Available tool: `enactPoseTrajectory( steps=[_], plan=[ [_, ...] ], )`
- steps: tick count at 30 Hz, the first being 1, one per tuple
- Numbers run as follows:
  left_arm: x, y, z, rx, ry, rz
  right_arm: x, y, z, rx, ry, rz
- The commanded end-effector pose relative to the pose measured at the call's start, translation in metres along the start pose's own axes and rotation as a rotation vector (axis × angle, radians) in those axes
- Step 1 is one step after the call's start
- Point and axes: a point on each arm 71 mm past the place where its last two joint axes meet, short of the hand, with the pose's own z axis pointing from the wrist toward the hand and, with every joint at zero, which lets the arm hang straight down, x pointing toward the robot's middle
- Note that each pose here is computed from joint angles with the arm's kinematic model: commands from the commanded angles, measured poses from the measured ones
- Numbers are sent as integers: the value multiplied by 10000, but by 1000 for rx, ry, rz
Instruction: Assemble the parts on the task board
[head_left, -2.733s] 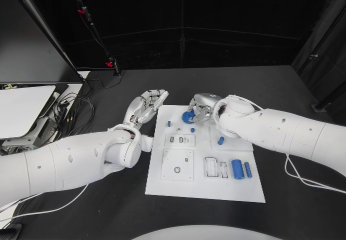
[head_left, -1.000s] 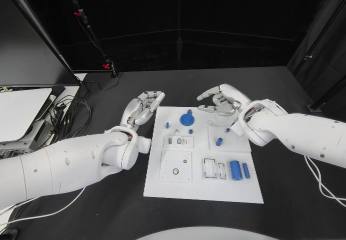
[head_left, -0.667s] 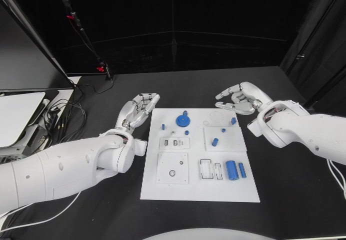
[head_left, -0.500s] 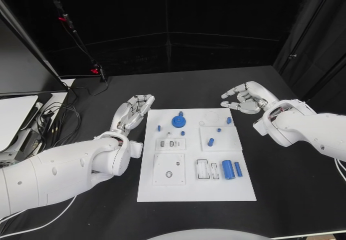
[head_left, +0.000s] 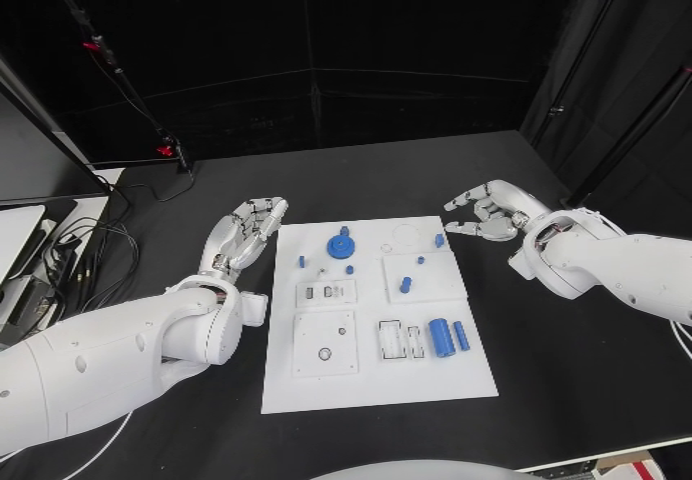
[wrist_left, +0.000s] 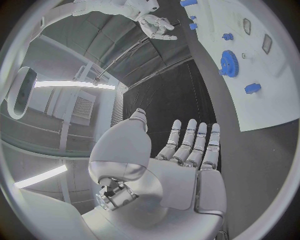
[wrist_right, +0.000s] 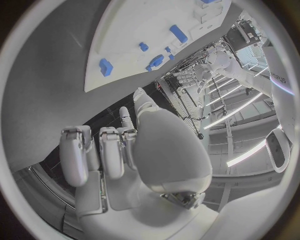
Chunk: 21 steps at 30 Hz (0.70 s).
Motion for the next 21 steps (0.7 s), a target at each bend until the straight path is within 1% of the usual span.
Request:
enactPoseTrajectory(
  steps=[1, 10, 21],
  plan=[
    [1, -171, -18, 235, 8, -2, 65, -19, 20, 3, 50, -23],
    [-6, -166, -23, 234, 6, -1, 189, -93, 56, 34, 96, -40],
    [-7, -164, -25, 233, 7, -2, 251, -140, 93, 71, 106, -56]
  ],
)
